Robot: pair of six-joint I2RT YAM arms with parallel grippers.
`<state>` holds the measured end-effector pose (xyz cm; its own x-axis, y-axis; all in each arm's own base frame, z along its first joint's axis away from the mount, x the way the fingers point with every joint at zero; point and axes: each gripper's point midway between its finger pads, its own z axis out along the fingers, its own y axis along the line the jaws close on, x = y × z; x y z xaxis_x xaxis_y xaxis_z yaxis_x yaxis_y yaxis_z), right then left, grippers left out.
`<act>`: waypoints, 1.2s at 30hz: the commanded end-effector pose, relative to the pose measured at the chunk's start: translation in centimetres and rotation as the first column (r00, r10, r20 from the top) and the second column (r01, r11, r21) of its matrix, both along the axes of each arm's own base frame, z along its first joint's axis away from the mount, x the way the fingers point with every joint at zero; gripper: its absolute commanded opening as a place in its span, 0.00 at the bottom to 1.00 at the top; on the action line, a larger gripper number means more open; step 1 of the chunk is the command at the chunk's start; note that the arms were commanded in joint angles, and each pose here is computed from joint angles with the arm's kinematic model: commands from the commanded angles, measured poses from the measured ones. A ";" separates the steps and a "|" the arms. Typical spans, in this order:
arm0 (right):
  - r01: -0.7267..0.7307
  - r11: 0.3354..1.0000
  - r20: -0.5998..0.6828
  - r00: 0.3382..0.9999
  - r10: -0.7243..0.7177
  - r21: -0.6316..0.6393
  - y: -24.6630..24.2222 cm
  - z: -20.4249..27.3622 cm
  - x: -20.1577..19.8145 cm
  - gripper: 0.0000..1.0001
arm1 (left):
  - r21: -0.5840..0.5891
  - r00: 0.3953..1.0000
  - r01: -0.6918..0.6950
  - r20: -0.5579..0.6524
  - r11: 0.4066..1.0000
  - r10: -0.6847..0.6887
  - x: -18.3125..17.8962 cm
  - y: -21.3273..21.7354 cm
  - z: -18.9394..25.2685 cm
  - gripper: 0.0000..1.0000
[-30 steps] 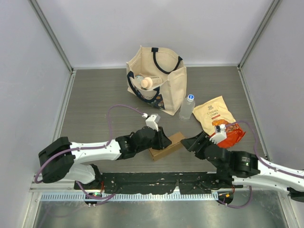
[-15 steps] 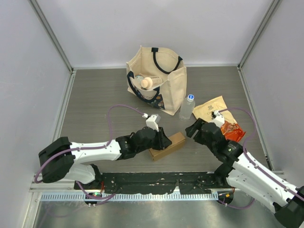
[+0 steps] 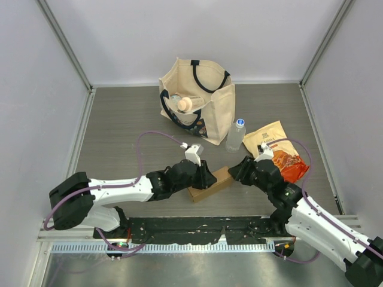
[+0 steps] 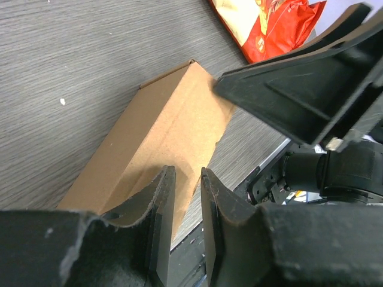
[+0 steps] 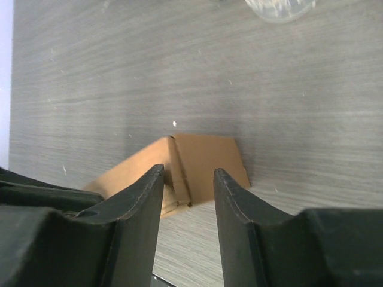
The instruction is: Fold the paper box
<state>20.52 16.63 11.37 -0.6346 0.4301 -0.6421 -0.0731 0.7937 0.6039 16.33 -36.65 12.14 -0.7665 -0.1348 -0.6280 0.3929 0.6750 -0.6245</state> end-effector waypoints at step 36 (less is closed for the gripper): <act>-0.021 0.999 -0.062 0.998 0.023 0.032 0.1 -2.5 -1.5 0.31 | 0.103 0.991 -0.080 -0.097 0.991 0.090 -5.0 11.1 0.3 0.59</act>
<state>19.33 16.86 9.80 -0.6612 0.4543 -0.5970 -0.0655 0.7578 0.6492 11.10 -28.83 12.22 -0.8341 -0.1950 -0.5160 0.2853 0.6481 -0.7061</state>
